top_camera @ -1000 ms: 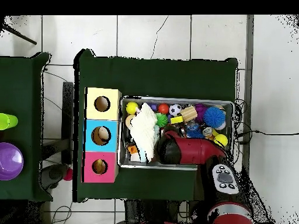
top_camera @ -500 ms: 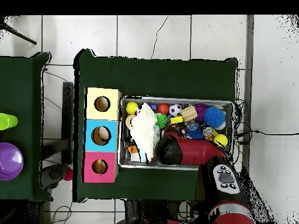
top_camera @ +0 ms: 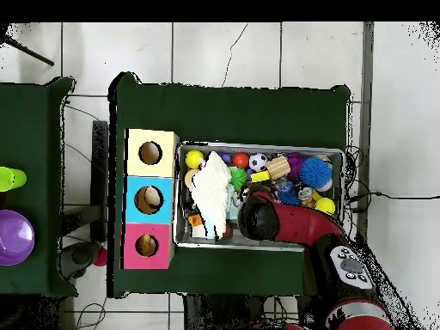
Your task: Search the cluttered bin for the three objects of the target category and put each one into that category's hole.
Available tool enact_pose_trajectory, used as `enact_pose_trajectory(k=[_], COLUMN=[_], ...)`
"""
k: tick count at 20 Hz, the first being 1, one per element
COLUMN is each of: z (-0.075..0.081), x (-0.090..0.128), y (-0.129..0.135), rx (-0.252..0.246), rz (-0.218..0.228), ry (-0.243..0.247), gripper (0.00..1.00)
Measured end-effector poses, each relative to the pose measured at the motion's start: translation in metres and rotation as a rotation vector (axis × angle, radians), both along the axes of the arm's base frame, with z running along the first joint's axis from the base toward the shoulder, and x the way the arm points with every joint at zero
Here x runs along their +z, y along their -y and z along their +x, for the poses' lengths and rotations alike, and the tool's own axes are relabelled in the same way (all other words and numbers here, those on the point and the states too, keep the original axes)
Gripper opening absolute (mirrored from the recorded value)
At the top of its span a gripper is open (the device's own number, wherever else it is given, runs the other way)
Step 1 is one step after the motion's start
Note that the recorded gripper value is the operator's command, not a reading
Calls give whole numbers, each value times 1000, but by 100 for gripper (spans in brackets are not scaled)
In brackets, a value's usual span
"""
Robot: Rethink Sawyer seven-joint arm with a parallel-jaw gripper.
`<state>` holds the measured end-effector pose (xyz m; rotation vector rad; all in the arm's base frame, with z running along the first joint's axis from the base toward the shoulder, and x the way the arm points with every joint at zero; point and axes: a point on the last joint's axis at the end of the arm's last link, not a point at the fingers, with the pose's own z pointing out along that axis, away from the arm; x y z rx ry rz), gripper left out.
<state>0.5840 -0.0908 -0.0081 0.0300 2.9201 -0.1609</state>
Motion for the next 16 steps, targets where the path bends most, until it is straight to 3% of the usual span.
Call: enact_pose_trajectory(k=[6, 16], z=[1, -3], x=[-1, 0], y=[3, -20], rx=[-60, -133], rz=[40, 126], ry=[-1, -22], gripper=[100, 100])
